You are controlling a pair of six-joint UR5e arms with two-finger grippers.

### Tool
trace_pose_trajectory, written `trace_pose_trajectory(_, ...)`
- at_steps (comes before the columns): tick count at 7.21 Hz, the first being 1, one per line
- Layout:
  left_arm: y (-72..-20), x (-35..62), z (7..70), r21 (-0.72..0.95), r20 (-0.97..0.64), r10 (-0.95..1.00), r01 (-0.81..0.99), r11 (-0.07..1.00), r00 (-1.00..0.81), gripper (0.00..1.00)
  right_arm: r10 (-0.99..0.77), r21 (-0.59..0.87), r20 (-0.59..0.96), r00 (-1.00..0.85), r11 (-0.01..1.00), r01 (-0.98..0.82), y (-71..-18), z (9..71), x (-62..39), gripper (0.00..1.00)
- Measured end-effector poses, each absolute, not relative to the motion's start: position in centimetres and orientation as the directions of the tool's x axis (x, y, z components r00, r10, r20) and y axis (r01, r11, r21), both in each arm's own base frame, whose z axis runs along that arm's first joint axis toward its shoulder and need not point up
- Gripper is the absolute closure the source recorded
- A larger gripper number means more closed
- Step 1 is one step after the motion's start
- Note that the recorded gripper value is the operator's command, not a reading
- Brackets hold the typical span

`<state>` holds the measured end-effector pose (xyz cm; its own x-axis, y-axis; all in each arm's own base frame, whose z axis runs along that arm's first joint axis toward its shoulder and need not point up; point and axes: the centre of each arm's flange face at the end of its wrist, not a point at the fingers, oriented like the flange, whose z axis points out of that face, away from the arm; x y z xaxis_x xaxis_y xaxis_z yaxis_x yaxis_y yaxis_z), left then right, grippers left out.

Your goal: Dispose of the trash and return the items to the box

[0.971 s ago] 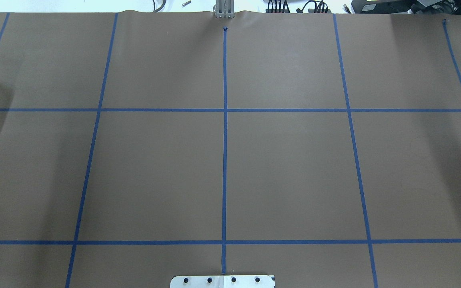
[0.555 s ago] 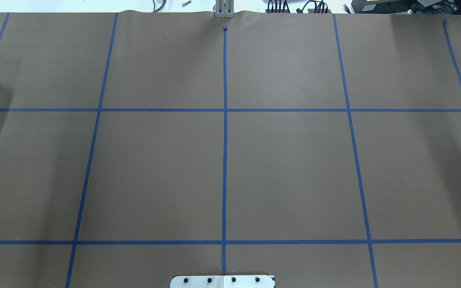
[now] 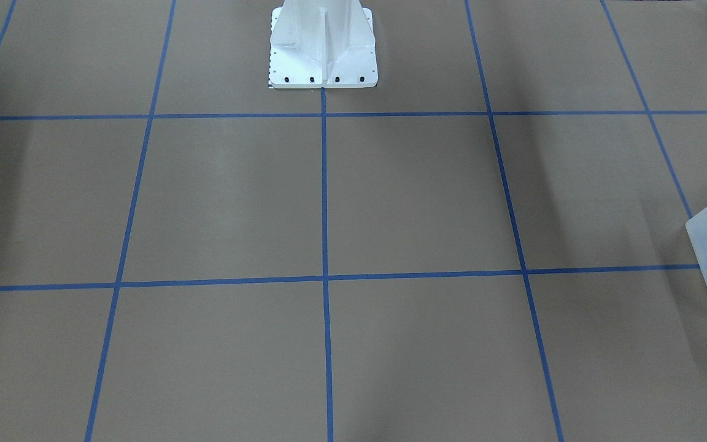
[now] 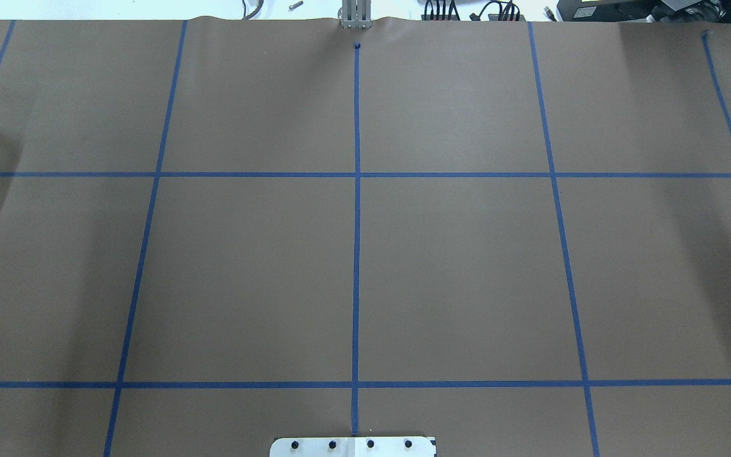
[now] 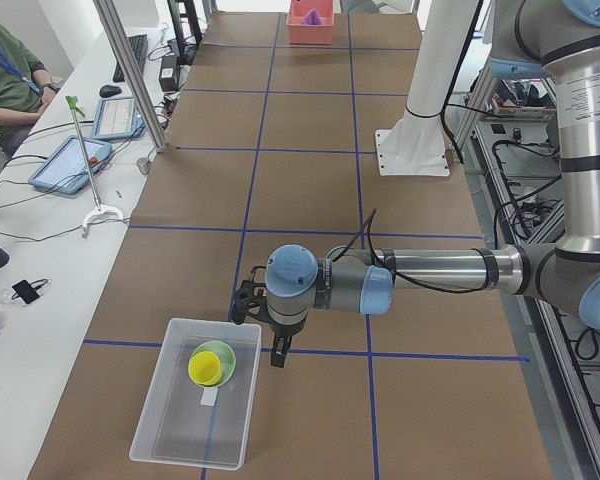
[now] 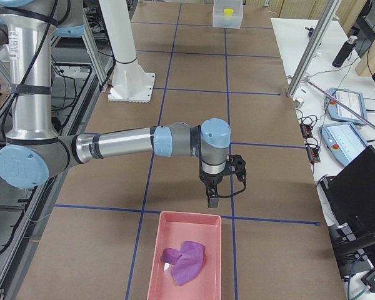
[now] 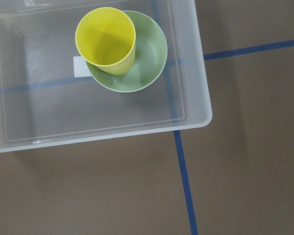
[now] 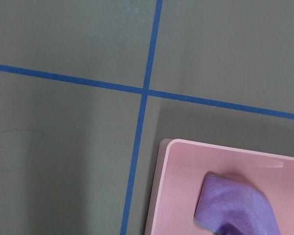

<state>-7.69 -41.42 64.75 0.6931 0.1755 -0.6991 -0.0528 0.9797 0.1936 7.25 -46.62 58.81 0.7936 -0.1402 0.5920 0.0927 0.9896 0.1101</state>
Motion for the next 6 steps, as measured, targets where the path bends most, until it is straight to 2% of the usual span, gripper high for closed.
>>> trace_pose_trajectory(6, -41.46, -7.69, 64.96, 0.2, -0.698, 0.18, -0.053, 0.978, 0.693, 0.01, -0.144, 0.117, 0.592, 0.793, 0.989, 0.093, -46.69, 58.56, 7.25, 0.0)
